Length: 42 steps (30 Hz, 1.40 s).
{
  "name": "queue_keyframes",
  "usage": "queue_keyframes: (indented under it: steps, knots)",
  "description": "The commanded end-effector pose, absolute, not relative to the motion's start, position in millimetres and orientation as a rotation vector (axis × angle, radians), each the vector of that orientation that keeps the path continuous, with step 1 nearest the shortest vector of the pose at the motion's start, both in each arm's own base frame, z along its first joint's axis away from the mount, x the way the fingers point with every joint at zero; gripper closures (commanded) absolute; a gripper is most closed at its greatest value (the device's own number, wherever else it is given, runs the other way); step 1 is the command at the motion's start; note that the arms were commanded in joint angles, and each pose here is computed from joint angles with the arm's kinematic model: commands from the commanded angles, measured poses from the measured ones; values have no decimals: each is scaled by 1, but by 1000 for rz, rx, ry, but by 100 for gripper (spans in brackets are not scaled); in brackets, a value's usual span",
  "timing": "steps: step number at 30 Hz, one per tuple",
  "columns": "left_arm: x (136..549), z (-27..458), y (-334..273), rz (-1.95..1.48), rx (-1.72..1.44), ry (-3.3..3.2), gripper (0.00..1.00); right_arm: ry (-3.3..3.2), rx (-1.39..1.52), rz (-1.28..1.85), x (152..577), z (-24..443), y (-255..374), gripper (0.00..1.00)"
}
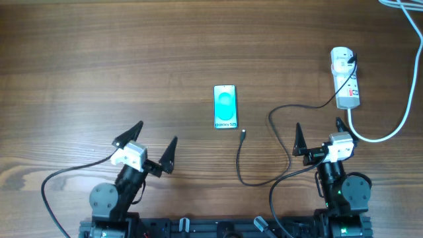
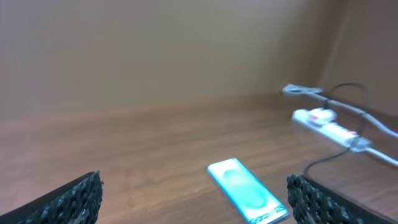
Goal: Plug charger to phone and switch on socket
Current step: 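Raise the left arm and move the left gripper toward the phone, then lower the left gripper over the light-blue phone, aligning with its top edge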
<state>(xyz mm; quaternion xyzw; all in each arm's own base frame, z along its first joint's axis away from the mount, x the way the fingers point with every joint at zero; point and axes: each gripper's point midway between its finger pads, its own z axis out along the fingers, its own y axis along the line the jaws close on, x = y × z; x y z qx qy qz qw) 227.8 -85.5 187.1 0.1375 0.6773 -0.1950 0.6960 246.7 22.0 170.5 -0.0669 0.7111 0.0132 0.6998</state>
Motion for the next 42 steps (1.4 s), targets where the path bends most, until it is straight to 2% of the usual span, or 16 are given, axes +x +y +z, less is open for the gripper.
queue_keyframes:
  steps: [1,4,9,16,19,21,23,27,33,36,39,42]
  knots:
    - [214,224,-98,-524,363,1349,0,1589,-137,14,247,170,19,0]
    - [196,279,-97,-573,335,1144,0,1589,-137,14,247,170,19,0]
    - [183,334,-94,-583,318,1115,0,1589,-137,14,247,170,19,0]
    - [257,330,-86,-516,196,1926,0,1589,-137,13,247,170,19,0]
    - [276,336,-118,-765,248,2105,0,1589,-137,14,247,170,19,0]
    - [281,333,-142,-970,312,2137,0,1589,-137,14,247,170,19,0]
    - [289,314,-148,-987,288,2211,0,1589,-137,14,247,170,19,0]
    - [297,256,-158,-710,185,2475,0,1589,-137,14,247,170,19,0]
    - [297,236,-176,-376,187,2814,0,1589,-137,14,247,170,19,0]
    - [301,208,-174,-214,197,2981,0,1589,-137,14,247,170,19,0]
    - [308,179,-191,-214,227,3044,0,1589,-137,14,247,170,19,0]
    - [311,180,-218,-400,258,3024,0,1589,-137,14,247,170,19,0]
